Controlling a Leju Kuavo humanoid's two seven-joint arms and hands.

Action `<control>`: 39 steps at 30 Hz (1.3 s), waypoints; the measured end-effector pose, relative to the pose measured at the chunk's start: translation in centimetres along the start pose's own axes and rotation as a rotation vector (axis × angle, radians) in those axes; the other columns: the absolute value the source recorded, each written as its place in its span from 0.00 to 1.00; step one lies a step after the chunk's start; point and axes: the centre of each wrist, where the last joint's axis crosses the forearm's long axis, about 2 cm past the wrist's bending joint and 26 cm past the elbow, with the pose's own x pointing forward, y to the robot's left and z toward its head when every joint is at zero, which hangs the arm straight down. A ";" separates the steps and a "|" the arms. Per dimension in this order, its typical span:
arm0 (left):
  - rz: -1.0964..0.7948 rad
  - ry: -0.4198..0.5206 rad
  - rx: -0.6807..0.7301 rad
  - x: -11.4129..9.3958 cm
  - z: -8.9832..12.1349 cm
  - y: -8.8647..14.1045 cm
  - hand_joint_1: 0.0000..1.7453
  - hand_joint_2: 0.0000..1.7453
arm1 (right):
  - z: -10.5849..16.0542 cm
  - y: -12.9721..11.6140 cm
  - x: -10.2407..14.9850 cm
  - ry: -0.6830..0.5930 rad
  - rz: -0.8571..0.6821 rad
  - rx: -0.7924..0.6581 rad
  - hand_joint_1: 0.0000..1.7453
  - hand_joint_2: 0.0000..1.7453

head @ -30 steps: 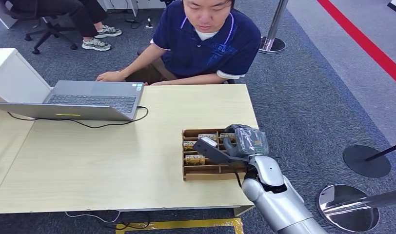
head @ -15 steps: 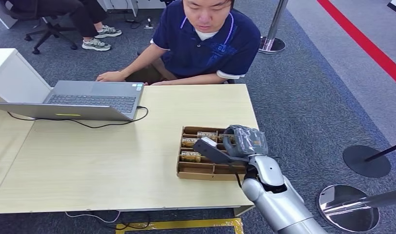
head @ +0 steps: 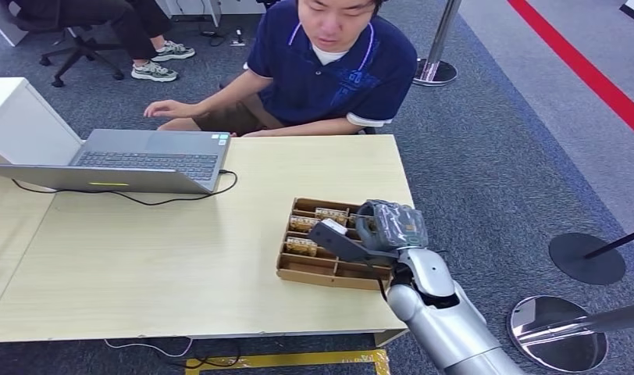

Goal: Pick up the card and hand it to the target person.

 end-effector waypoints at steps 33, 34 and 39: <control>-0.015 -0.045 0.023 0.8 0.0 0.4 0.00 1.00 | -0.3 -2.0 0.6 -0.046 -0.042 -0.071 0.78 1.00; -0.014 -0.047 0.023 0.8 0.0 0.5 0.00 1.00 | -0.4 -2.3 0.5 -0.048 -0.044 -0.081 0.78 1.00; -0.008 -0.052 0.021 1.1 -0.1 0.5 0.00 1.00 | -0.6 -3.8 0.2 -0.063 -0.058 -0.142 0.78 1.00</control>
